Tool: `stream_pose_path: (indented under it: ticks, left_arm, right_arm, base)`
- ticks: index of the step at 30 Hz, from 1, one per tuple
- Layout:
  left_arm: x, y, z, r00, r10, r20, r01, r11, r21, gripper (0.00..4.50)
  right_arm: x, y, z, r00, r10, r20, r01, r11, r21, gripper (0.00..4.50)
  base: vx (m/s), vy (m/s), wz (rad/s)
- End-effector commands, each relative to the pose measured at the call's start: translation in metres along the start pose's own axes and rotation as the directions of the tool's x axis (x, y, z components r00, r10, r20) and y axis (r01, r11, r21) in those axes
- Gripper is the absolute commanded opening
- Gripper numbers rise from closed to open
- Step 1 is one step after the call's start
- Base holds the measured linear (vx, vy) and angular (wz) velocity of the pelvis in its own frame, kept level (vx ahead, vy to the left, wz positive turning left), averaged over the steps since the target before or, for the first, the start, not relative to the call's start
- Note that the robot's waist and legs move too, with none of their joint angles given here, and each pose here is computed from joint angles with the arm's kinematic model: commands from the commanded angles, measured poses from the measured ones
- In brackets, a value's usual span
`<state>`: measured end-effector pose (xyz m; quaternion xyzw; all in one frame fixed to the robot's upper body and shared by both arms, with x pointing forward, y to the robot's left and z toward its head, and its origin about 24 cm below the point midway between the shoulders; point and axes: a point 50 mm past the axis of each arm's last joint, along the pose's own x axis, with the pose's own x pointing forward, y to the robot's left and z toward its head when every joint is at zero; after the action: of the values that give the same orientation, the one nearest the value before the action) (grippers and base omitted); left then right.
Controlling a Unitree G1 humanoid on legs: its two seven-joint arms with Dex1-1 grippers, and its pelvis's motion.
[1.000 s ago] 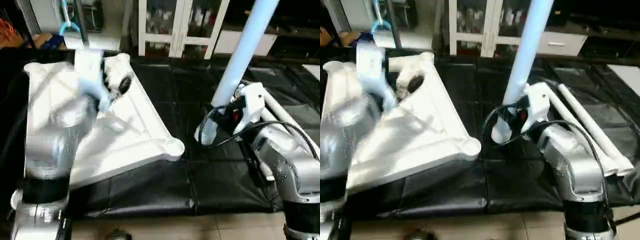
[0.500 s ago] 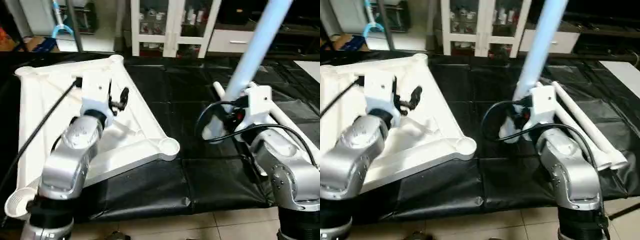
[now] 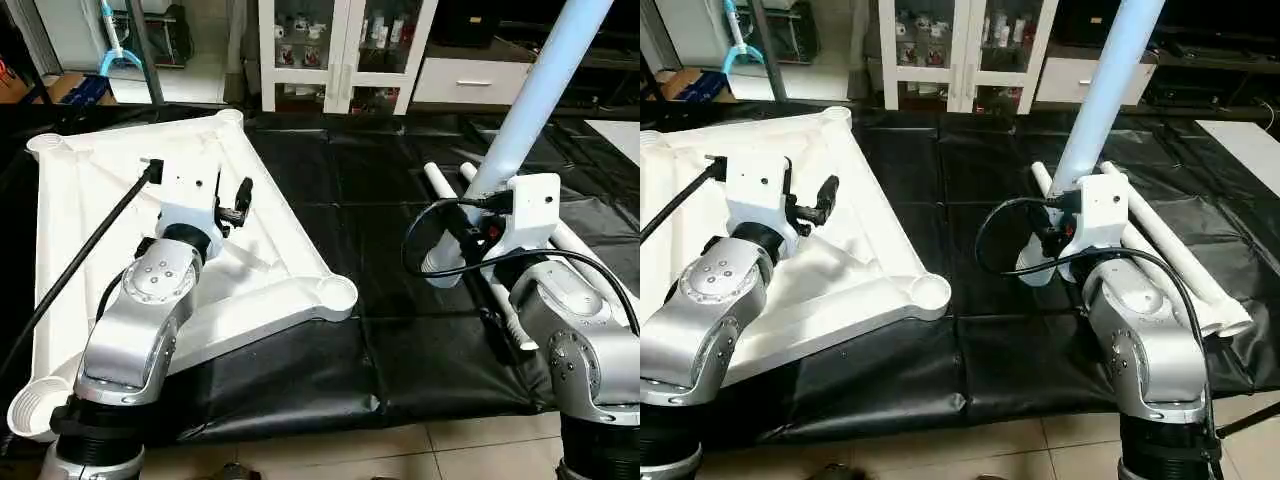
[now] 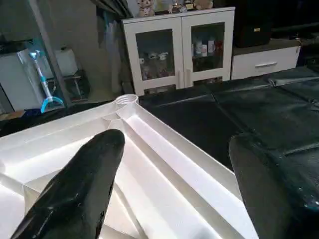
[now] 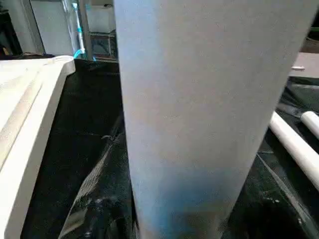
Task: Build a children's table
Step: Pick table leg
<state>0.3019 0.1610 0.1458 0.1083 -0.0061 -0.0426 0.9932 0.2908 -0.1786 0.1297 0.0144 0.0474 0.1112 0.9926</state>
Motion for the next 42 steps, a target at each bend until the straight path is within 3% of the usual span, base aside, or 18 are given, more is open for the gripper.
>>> stream_pose_path:
  ticks: [1, 42]
  left_arm:
    - [-0.0001, -0.0014, 0.0018, 1.000, -0.003, 0.010, 0.003, 1.000, 0.011, 3.77]
    - [-0.0001, -0.0014, 0.0018, 1.000, -0.003, 0.010, 0.003, 1.000, 0.011, 3.77]
  right_arm:
    - [-0.0025, -0.0011, 0.0044, 1.000, -0.009, 0.013, 0.009, 1.000, 0.003, 1.78]
    - [-0.0025, -0.0011, 0.0044, 1.000, -0.009, 0.013, 0.009, 1.000, 0.003, 1.78]
  base:
    - [0.000, 0.000, 0.00]
    - [0.000, 0.000, 0.00]
